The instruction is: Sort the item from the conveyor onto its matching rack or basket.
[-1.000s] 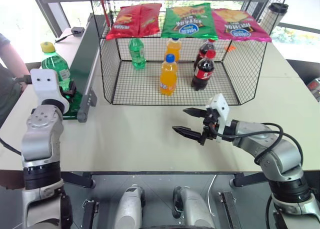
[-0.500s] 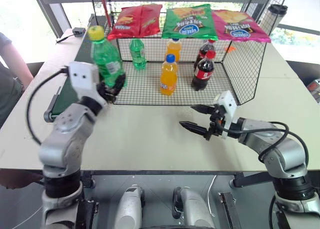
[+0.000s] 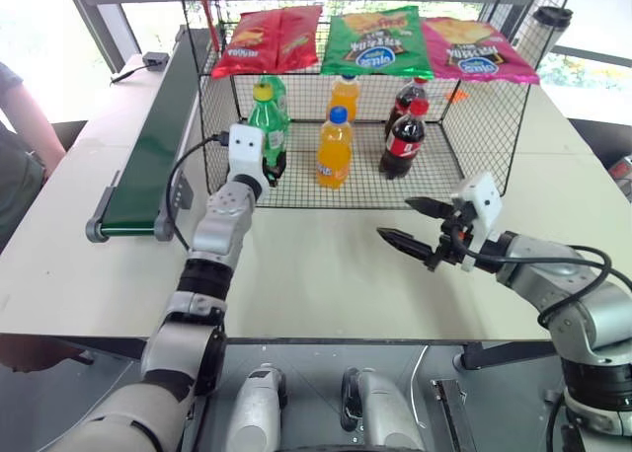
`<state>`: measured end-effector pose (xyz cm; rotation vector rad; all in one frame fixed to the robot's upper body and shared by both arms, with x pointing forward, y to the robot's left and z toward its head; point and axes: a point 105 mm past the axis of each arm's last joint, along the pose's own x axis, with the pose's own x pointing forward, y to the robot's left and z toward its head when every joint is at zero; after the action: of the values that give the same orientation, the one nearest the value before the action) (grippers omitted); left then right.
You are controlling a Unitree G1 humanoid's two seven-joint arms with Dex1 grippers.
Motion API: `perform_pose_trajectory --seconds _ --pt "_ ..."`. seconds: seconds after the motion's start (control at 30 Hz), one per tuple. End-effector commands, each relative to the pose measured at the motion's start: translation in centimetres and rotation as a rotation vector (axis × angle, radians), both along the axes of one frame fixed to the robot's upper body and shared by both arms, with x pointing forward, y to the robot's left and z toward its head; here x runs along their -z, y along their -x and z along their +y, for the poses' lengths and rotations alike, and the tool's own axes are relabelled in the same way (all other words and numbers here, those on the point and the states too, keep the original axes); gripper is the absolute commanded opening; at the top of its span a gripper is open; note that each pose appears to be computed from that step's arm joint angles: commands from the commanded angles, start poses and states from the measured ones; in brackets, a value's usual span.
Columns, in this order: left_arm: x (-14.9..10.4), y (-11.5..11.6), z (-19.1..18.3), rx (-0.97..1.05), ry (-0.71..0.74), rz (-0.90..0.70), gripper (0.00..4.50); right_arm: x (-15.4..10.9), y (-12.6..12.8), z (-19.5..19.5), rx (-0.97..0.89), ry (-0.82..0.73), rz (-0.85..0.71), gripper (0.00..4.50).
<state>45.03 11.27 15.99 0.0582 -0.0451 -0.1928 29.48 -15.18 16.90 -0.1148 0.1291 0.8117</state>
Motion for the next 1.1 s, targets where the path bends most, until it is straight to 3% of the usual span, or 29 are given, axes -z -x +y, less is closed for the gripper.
perform_pose_trajectory --seconds 0.03,0.3,0.43,0.73,1.1 --pt "-3.3 -1.0 -0.3 -0.044 -0.018 -0.135 2.62 -1.3 0.6 0.2 0.002 -0.016 -0.053 4.5" --pt "-1.8 -1.6 -0.1 -0.089 -0.046 -0.126 2.62 -1.2 1.0 0.0 0.02 -0.02 -0.049 4.5" --pt "-1.1 -1.6 0.0 -0.095 -0.039 -0.115 4.47 -1.1 0.8 0.2 0.014 -0.023 -0.047 4.5" --pt "-0.9 -1.1 0.7 -0.105 -0.03 -0.109 4.47 -0.9 0.7 0.4 0.0 -0.023 -0.041 4.5" --pt "-2.6 2.4 1.6 -0.064 -0.09 -0.103 4.47 -0.6 0.8 0.7 -0.009 -0.027 -0.032 4.5"
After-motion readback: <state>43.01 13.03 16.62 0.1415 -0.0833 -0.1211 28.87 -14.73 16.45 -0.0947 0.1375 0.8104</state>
